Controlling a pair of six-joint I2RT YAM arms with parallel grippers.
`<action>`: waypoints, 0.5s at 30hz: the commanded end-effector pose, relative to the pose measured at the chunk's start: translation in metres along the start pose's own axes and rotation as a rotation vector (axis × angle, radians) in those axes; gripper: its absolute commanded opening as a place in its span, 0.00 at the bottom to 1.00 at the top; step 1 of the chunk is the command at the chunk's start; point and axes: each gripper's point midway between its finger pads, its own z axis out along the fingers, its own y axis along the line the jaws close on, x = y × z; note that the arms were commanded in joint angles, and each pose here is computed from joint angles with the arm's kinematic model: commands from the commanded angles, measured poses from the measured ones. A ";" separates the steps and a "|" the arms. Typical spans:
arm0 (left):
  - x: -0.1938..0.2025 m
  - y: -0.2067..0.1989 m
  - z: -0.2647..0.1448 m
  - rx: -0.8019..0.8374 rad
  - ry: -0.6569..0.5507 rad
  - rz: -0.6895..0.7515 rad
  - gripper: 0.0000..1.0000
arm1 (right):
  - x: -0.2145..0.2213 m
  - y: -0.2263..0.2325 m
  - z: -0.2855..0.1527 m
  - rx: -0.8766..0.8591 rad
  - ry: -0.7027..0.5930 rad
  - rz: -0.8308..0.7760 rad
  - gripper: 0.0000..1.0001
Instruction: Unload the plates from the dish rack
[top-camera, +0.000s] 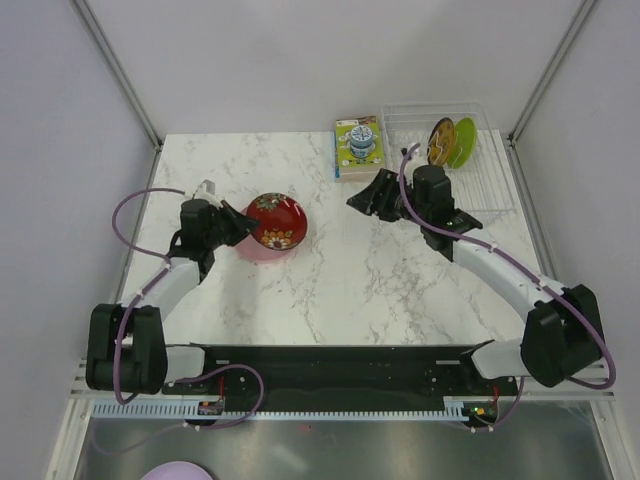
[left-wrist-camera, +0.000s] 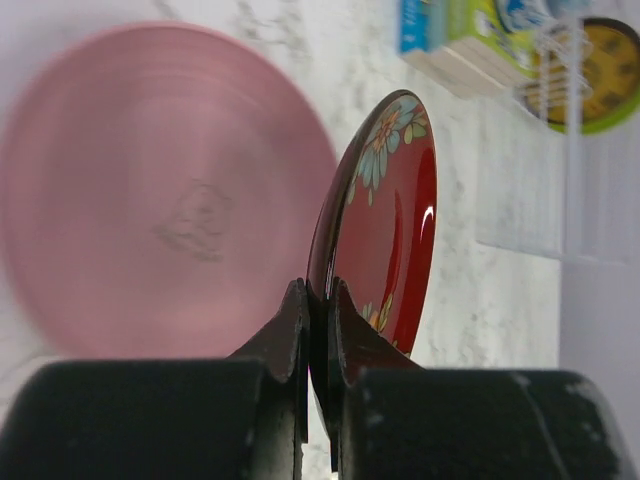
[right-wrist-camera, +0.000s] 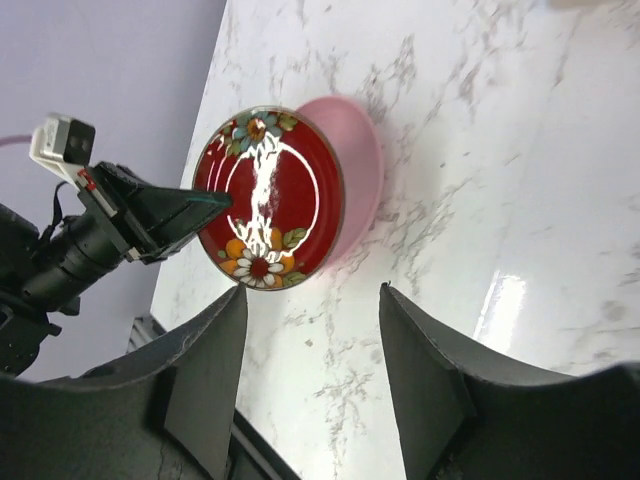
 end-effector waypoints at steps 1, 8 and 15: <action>-0.037 0.034 -0.009 -0.155 -0.089 0.073 0.02 | -0.038 -0.002 -0.028 0.037 -0.102 -0.075 0.61; -0.033 0.055 0.009 -0.162 -0.032 0.042 0.02 | -0.039 -0.023 -0.044 0.078 -0.114 -0.064 0.60; -0.027 0.084 0.021 -0.209 -0.013 0.012 0.02 | -0.033 -0.033 -0.048 0.101 -0.099 -0.070 0.60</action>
